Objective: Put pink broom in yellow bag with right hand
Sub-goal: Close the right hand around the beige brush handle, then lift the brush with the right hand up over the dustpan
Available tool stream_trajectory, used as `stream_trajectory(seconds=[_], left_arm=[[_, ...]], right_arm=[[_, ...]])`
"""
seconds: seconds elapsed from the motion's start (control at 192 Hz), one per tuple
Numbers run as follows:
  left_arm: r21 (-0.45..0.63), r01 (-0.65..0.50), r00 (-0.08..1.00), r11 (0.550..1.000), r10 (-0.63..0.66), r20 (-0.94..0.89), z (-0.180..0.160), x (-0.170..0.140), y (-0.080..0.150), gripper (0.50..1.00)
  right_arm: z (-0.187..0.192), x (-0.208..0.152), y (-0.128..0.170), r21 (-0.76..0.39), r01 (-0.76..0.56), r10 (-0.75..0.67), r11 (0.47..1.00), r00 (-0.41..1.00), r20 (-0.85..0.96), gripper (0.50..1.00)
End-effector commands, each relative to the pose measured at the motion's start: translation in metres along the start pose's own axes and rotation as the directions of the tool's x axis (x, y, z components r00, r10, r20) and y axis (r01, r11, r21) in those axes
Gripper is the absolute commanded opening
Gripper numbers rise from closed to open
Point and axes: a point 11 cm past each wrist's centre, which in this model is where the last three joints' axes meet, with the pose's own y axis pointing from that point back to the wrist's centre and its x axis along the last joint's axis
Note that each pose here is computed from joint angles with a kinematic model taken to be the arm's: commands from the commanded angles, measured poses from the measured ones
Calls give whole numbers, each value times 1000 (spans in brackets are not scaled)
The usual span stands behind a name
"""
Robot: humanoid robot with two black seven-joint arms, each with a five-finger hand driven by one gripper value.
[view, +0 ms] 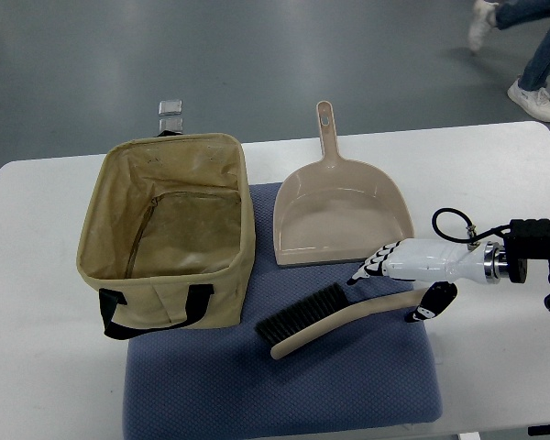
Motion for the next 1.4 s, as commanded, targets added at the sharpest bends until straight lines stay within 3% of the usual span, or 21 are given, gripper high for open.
stream_trajectory(seconds=[0.0,0.203,0.297,0.531,0.619,0.676,1.03,1.394], left_arm=[[0,0,1000,1000,0,0,0,0,0,1000],[0,0,1000,1000,0,0,0,0,0,1000],[0,0,1000,1000,0,0,0,0,0,1000],[0,0,1000,1000,0,0,0,0,0,1000],[0,0,1000,1000,0,0,0,0,0,1000],[0,0,1000,1000,0,1,0,0,0,1000],[0,0,1000,1000,0,0,0,0,0,1000],[0,0,1000,1000,0,0,0,0,0,1000]], right_arm=[[0,-1,0,-2,4,-4,1000,1000,-2,817],[2,-1,1,-9,2,-2,1000,1000,-15,750],[5,-1,1,-34,1,-2,999,1000,-18,654],[6,-3,1,-36,4,-5,999,1000,-18,637],[7,-3,1,-40,4,-5,999,1000,-21,580],[7,-1,1,-41,-20,19,999,999,-32,500],[22,35,15,-83,-169,159,982,981,-114,500],[32,129,52,-110,-348,316,931,919,-235,500]])
